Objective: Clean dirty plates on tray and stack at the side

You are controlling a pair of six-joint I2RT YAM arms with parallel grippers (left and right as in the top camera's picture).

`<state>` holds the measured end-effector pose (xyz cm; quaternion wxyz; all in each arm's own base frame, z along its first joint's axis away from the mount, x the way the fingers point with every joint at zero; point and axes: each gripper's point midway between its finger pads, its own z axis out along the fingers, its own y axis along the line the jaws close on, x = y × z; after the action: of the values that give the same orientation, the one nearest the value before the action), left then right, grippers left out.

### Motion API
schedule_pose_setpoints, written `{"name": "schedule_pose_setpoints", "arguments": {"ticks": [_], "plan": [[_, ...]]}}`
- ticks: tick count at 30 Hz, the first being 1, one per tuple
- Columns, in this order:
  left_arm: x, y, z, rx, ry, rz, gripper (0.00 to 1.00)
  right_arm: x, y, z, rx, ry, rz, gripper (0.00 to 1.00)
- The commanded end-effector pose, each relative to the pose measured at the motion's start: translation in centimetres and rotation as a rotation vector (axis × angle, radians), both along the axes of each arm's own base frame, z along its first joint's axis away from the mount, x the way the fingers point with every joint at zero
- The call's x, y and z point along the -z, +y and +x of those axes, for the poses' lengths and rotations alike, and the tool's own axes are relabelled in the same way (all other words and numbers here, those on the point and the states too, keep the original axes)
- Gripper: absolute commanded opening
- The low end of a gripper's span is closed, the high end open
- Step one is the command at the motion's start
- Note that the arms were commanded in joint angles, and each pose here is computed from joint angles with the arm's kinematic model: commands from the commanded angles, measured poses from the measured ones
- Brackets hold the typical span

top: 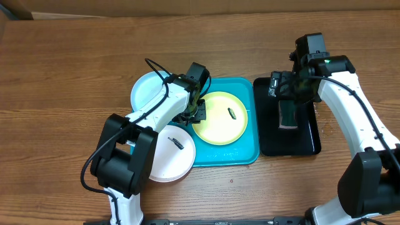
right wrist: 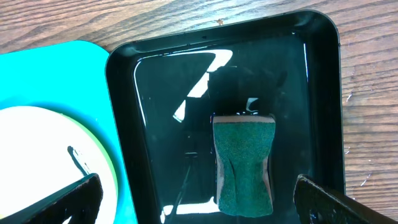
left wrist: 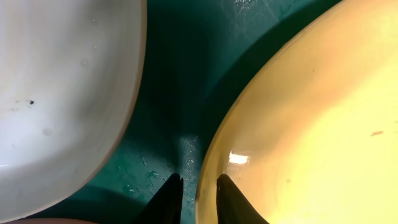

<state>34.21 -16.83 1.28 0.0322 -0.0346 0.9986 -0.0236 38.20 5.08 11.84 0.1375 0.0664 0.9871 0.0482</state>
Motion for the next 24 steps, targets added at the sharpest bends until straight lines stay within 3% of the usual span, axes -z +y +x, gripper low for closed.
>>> {"name": "schedule_pose_setpoints", "arguments": {"ticks": [1,24], "plan": [[-0.60,-0.93,0.37,0.003,-0.006,-0.033,0.22,-0.13,-0.18,0.15,0.002,-0.008,-0.008,1.00],[-0.92,-0.19,1.34,-0.025,0.010,-0.123,0.18,-0.12,-0.18,0.14,0.003,-0.007,-0.008,1.00]]}}
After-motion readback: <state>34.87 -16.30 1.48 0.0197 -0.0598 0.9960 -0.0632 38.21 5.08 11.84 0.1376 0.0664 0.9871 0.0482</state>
